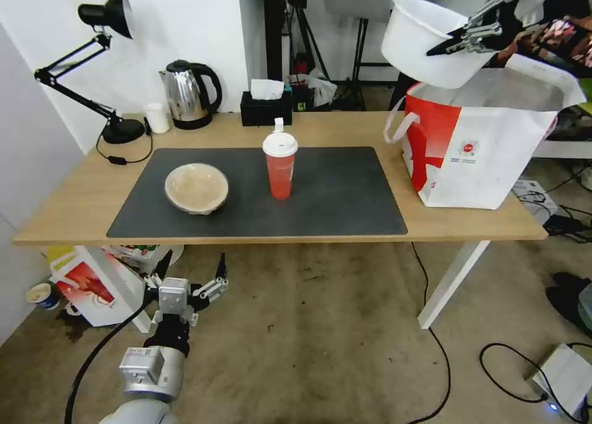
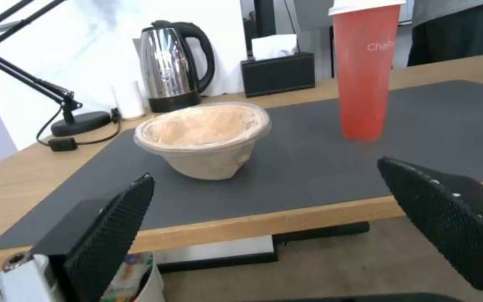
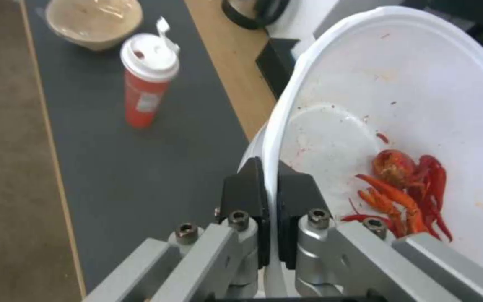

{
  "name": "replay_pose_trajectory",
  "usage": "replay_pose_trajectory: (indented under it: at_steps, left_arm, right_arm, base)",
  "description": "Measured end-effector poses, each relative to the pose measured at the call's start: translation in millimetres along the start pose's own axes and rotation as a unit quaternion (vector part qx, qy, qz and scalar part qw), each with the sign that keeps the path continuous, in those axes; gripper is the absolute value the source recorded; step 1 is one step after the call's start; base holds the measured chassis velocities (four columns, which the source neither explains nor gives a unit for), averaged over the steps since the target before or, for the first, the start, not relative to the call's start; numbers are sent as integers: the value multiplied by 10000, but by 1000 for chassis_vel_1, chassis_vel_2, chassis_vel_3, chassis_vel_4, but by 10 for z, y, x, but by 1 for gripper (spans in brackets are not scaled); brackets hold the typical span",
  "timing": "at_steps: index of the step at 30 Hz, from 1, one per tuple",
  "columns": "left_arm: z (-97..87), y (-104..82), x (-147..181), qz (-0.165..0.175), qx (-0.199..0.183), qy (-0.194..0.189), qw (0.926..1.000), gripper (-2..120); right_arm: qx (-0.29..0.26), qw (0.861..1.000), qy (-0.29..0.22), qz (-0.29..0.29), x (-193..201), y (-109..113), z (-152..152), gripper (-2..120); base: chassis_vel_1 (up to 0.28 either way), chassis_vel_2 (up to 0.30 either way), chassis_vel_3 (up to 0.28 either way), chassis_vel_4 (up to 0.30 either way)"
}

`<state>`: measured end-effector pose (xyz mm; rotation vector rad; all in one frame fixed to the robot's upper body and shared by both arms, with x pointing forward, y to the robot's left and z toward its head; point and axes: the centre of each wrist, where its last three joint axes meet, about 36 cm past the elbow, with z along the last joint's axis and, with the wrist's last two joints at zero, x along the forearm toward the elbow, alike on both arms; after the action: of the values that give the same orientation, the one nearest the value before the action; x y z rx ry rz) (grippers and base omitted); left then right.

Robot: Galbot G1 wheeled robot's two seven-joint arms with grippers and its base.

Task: Pick up the trash from the table and place it into the takeout bag.

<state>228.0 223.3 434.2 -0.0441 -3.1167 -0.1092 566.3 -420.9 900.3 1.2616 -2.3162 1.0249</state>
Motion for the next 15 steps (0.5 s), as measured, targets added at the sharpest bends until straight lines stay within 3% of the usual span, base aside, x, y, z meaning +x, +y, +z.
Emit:
replay_pose_trajectory:
  at_steps: [15]
  left_arm:
    - [0, 0, 0, 0, 0, 0, 10000, 100]
  right_arm:
    - [-174, 9996, 106, 200, 57, 76, 451, 1]
  base:
    - [0, 0, 0, 0]
